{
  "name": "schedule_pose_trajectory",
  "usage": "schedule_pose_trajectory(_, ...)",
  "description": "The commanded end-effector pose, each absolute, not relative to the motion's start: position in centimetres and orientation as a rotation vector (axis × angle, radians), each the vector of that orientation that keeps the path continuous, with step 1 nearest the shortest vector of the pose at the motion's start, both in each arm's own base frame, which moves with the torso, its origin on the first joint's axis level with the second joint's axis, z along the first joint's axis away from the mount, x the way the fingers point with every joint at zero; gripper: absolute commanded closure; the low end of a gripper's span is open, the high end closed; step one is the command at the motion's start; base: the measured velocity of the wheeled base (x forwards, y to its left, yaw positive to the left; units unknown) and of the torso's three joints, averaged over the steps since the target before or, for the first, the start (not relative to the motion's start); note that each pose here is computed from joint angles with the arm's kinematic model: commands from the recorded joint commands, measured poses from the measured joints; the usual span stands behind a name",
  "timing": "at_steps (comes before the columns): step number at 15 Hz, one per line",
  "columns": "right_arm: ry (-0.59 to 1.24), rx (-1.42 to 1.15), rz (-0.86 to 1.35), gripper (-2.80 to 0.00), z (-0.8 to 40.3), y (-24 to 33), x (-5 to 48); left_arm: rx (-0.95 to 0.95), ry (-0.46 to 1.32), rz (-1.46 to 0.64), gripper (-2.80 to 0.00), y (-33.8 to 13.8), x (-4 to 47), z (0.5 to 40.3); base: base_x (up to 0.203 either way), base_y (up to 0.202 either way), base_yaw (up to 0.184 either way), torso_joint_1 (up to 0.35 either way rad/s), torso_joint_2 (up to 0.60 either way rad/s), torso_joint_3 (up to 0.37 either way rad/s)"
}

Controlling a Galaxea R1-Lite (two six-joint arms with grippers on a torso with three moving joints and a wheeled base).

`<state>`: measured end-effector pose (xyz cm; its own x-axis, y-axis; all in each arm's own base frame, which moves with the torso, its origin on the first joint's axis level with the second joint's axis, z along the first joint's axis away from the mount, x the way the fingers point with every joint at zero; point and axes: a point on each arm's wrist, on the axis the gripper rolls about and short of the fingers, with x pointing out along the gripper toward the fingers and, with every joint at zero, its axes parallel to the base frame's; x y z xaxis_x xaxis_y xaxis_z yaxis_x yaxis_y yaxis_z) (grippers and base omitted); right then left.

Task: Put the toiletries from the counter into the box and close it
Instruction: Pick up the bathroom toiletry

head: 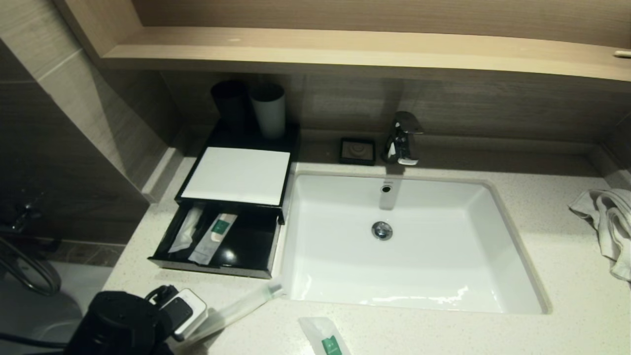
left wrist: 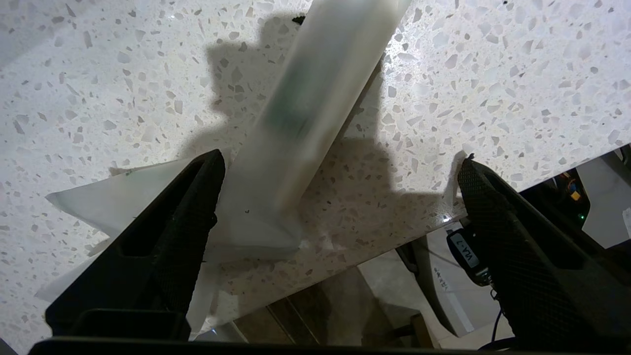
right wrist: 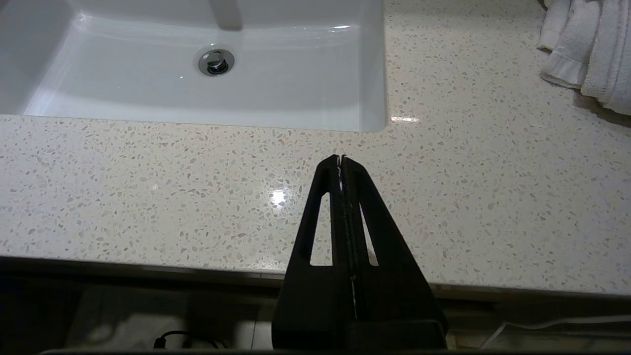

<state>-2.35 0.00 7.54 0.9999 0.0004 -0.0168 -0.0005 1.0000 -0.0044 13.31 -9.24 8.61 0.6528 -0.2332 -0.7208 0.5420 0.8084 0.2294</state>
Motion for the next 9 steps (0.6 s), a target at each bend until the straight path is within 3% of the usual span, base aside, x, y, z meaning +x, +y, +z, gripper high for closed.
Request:
schedule_pose_trajectory(1, 0.017, -0.005, 0.002, 0.00, 7.54, 0.00, -2.35, 0.458, 0.743, -0.458, -2.80, -9.27, 13.34, 8.48, 0.000, 0.000, 0.000, 0.000, 0.00, 0.000)
schedule_pose_trajectory(3, 0.017, -0.005, 0.002, 0.00, 7.54, 0.00, -2.35, 0.458, 0.743, -0.458, -2.80, -9.29, 13.36, 8.47, 0.000, 0.000, 0.000, 0.000, 0.00, 0.000)
schedule_pose_trajectory(4, 0.017, -0.005, 0.002, 0.00, 7.54, 0.00, -2.35, 0.456, 0.742, -0.457, 0.00, -9.29, 13.37, 8.48, 0.000, 0.000, 0.000, 0.000, 0.00, 0.000)
schedule_pose_trajectory(9, 0.017, -0.005, 0.002, 0.00, 7.54, 0.00, -2.35, 0.456, 0.746, -0.457, 0.00, -9.32, 13.40, 8.41, 0.000, 0.000, 0.000, 0.000, 0.00, 0.000)
